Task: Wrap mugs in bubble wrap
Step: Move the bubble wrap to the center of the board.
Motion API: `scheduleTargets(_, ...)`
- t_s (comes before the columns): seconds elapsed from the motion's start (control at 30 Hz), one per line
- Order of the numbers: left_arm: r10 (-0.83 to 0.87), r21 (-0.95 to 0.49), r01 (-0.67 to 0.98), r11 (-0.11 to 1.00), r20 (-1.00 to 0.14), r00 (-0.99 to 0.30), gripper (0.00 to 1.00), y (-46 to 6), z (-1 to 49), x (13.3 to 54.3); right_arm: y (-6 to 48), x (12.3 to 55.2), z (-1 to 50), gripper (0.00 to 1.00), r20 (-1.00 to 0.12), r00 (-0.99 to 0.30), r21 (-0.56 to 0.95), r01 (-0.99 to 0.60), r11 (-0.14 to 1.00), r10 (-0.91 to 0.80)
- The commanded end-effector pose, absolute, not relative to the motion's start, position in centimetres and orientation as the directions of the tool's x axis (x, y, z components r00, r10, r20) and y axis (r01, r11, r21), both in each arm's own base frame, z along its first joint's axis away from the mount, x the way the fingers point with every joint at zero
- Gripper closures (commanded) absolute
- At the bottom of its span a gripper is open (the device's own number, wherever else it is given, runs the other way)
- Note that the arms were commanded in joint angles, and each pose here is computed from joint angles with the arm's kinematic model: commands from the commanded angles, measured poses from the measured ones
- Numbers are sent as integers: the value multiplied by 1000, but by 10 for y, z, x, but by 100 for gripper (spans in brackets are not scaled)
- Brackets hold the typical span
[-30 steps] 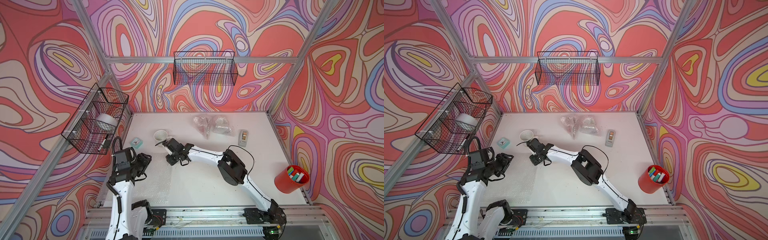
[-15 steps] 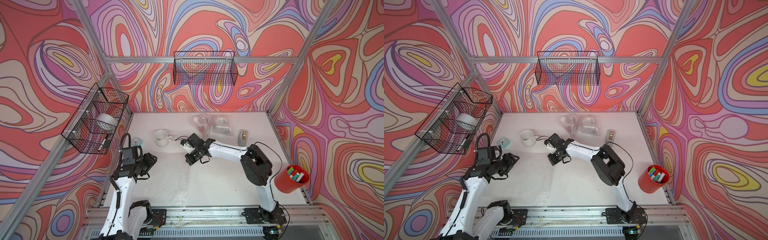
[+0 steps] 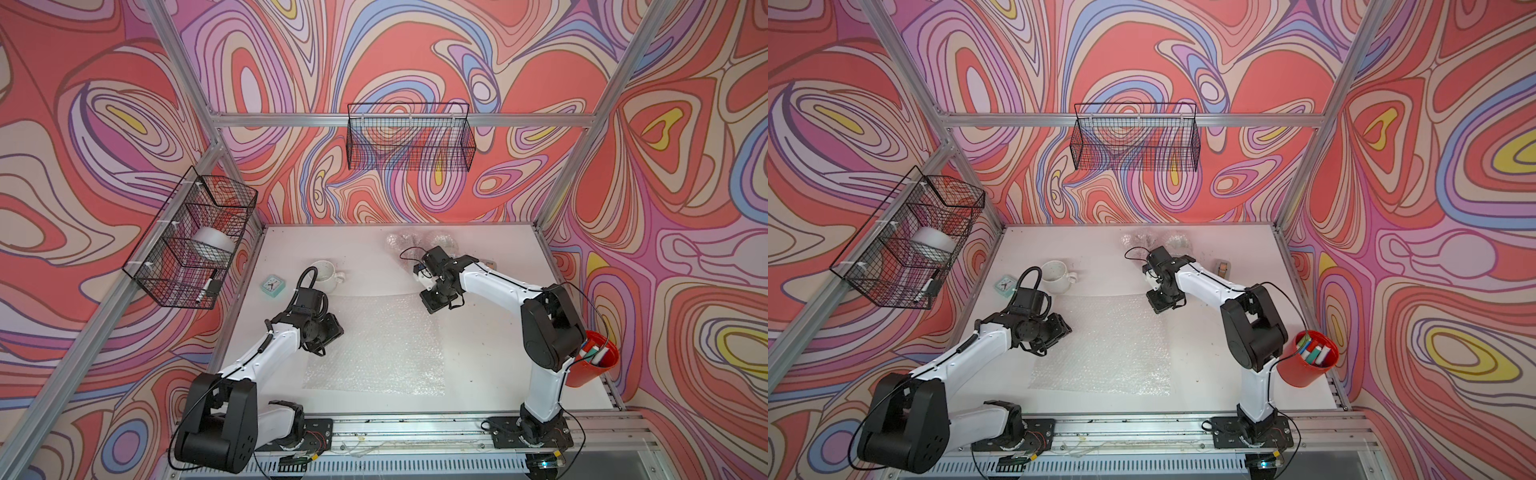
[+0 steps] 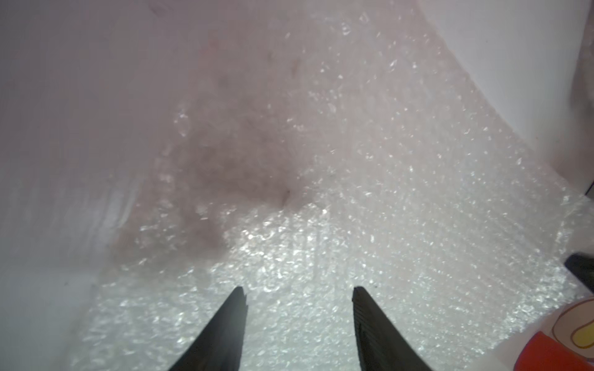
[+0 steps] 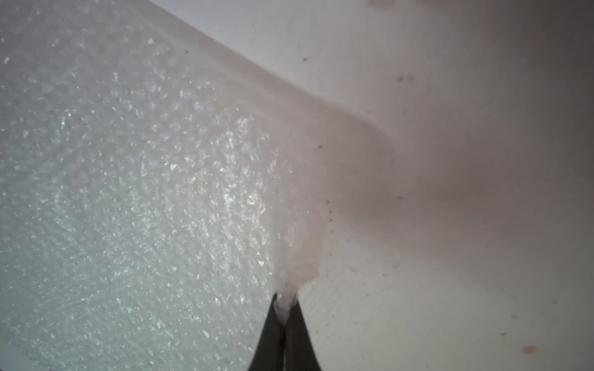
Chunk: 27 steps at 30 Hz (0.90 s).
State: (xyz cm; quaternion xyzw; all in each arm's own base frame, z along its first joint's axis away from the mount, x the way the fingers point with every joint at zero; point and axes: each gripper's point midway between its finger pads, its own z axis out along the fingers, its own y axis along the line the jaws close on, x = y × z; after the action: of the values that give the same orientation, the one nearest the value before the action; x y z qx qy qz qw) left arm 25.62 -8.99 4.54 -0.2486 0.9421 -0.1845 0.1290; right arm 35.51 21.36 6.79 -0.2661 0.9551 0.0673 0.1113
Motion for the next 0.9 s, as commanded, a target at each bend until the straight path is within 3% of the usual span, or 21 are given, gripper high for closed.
scheduleTargets(0.0,-532,-393,-439,808,-166,-830,45,-90,35,254,185,372,65,100,-215,-842,-63,-493,868,-494)
scheduleTargets(0.3,-502,-385,-421,821,-137,-854,46,-120,20,230,180,390,68,100,-243,-857,-83,-448,890,-454)
scheduleTargets(0.33,-502,-390,-420,820,-137,-854,46,-122,20,229,181,393,72,96,-259,-860,-79,-434,897,-439)
scheduleTargets(0.43,-513,-409,-420,810,-148,-846,47,-122,30,228,191,403,98,69,-354,-852,-51,-394,918,-386)
scheduleTargets(0.57,-500,-393,-370,842,-310,-809,45,-104,83,244,250,407,143,42,-537,-782,58,-407,911,-316)
scheduleTargets(0.73,-550,-440,-373,817,-401,-733,43,-66,139,261,365,390,151,32,-643,-702,206,-544,814,-306)
scheduleTargets(0.87,-625,-507,-408,759,-394,-674,43,-34,160,265,440,386,143,30,-694,-634,333,-703,628,-342)
